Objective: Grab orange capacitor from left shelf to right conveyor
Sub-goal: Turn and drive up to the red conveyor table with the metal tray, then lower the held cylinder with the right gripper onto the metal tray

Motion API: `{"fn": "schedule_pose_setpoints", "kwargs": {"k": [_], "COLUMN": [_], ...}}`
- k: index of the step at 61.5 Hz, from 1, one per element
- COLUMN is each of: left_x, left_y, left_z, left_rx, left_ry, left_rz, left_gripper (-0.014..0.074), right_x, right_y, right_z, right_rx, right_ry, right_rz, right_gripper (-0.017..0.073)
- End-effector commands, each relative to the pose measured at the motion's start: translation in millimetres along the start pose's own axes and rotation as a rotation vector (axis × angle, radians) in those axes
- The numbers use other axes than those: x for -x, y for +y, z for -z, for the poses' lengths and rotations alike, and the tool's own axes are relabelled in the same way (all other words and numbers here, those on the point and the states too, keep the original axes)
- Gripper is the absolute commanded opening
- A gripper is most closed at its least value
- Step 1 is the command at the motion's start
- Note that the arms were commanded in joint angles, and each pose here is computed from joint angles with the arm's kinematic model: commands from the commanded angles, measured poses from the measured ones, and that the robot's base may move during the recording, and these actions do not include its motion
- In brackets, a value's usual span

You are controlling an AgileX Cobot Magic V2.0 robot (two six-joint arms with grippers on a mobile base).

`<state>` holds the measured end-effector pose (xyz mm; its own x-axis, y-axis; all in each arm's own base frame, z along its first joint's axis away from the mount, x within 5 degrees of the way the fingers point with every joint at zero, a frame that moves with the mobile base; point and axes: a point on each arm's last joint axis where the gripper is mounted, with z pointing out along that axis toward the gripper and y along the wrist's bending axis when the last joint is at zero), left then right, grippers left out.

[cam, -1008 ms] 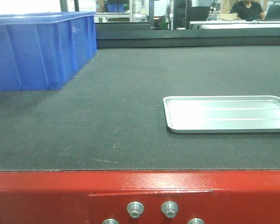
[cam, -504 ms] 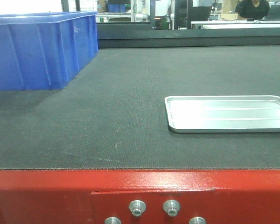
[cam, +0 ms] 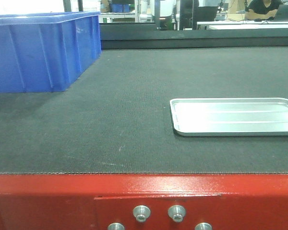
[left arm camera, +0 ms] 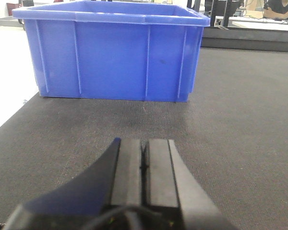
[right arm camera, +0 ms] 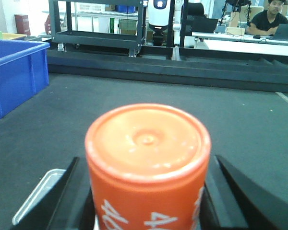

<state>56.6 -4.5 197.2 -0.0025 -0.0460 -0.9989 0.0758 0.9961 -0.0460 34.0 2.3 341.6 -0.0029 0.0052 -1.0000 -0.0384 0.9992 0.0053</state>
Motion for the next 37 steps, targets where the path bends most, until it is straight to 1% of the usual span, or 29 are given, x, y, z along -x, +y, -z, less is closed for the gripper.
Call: {"fn": "schedule_pose_setpoints", "kwargs": {"k": [1, 10, 16, 21, 30, 37], "left_x": [9, 9, 9, 9, 9, 9], "left_y": [0.2, 0.2, 0.2, 0.2, 0.2, 0.2], "left_z": [1, 1, 1, 1, 1, 1], "left_rx": [0.003, 0.003, 0.003, 0.003, 0.003, 0.003], "left_ry": [-0.099, -0.099, -0.099, -0.099, -0.099, -0.099], "left_rz": [0.003, 0.003, 0.003, 0.003, 0.003, 0.003], "left_gripper": [-0.0127, -0.0127, -0.0127, -0.0127, -0.0127, -0.0127], "right_x": [16, 15, 9, -1, -31, -56], "right_y": [-1.1, -1.4, -1.2, 4.0, 24.1, 33.0], "right_z": [-21, -64, -93, -118, -155, -175], "right_rx": [-0.012, -0.004, 0.000, 0.031, 0.122, 0.158], "right_ry": [-0.061, -0.016, 0.014, 0.058, 0.072, 0.038], "right_rz": [0.011, -0.039, -0.044, -0.043, -0.026, 0.026], "right_gripper": [0.0070, 0.0070, 0.0070, 0.0070, 0.0070, 0.0070]}}
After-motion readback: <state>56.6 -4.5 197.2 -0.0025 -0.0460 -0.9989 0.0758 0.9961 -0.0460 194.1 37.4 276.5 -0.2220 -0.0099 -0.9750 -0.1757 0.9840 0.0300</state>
